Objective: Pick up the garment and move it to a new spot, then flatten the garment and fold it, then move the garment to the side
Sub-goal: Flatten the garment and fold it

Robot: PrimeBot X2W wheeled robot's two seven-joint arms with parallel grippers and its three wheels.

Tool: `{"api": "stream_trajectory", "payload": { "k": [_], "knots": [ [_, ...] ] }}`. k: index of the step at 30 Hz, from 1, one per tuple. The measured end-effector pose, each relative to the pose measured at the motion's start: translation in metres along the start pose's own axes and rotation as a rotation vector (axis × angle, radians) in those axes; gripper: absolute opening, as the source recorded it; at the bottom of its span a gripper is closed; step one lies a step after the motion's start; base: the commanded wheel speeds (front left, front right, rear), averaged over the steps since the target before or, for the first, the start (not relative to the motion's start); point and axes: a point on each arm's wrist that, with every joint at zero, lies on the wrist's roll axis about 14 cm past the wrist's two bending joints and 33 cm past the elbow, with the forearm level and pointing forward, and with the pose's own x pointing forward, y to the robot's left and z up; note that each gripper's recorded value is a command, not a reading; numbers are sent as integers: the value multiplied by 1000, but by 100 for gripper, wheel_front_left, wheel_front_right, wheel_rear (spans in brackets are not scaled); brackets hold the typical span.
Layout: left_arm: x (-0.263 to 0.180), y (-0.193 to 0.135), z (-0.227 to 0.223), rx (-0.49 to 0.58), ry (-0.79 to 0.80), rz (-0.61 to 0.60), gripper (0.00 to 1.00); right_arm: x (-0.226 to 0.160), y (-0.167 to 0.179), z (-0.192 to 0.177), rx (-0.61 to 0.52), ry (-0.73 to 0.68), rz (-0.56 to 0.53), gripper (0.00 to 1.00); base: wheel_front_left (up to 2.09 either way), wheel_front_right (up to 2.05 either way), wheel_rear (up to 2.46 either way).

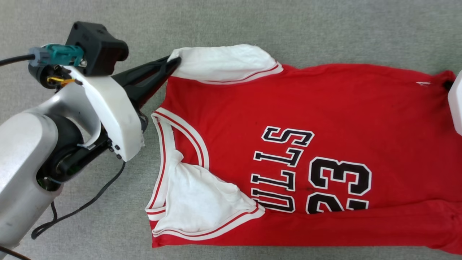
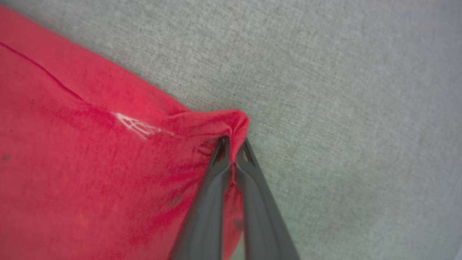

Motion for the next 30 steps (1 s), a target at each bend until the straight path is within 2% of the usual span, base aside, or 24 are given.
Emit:
{"api": "stream_trajectory", "payload": {
  "k": [9, 12, 17, 21, 30],
  "knots": [
    [-25, -3, 16, -32, -78, 52, 0, -41, -6, 24, 119, -203, -6, 0, 0, 0, 0],
    [-40, -4, 17, -33, -93, 82, 0, -61, -9, 21, 66, -251, -46, 0, 0, 0, 0],
    [-70, -18, 8, -66, -97, 111, 0, -95, -9, 13, 95, -362, -58, 0, 0, 0, 0],
    [-87, -31, -14, -115, -57, 119, 0, -109, 2, -2, 129, -398, -37, 0, 0, 0, 0],
    [-107, -74, -78, -226, 94, 79, 0, -115, 35, -66, 180, -307, 26, 0, 0, 0, 0]
  ]
}}
